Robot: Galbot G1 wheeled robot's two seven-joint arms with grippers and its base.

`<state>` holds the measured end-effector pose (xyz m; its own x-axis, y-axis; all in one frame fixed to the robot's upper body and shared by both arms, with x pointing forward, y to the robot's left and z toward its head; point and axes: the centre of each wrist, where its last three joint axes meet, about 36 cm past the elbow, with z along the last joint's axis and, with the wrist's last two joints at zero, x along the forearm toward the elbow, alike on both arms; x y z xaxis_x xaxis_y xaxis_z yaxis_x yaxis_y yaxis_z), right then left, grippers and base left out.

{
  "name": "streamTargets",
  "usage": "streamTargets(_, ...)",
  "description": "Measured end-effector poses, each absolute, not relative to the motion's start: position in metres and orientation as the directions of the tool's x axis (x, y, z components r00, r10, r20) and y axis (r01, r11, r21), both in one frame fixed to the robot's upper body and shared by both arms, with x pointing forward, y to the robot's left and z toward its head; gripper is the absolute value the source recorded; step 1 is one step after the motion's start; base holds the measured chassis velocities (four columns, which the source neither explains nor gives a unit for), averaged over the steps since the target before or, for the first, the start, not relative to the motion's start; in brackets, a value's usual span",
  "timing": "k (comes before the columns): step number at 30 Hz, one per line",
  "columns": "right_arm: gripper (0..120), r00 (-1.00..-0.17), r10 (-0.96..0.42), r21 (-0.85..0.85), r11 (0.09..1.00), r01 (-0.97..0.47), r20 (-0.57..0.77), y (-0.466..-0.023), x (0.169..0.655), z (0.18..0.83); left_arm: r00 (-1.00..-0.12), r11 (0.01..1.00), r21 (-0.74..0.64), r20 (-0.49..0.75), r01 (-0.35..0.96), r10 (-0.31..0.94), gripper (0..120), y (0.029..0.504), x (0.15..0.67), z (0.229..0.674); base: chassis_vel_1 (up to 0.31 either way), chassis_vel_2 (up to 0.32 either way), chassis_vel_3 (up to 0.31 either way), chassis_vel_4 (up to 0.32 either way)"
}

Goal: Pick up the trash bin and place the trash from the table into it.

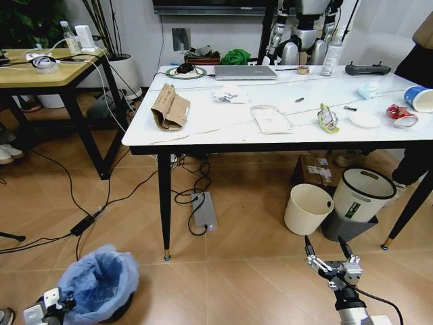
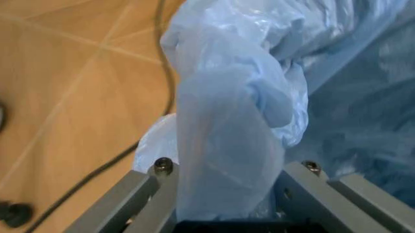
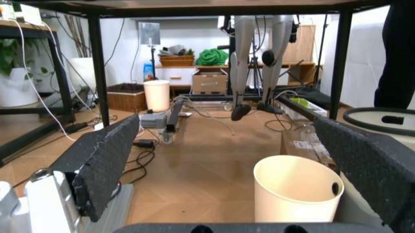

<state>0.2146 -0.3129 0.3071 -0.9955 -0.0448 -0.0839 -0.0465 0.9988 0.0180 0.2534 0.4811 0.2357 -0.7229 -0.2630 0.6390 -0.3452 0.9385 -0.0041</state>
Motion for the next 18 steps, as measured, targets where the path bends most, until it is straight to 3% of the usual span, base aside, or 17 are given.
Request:
streamTargets(4,100,-0.996,-0.048,0.014,0.999,-0.049,-0.079,-0.314,0.214,0.308,-0.793,0.97,-0.032,0.583,-0.242,-0.178,0,0.455,0.26,0.273,0.0,0.0,0.0,0.0)
streamTargets(18,100,-0.996,-0.058,0.006,0.998,-0.058,-0.067,-0.315,0.22,0.31,-0.848,0.996,-0.055,0.523,0.063,0.083,0,0.383,0.23,0.364,0.0,0.0,0.0,0.0)
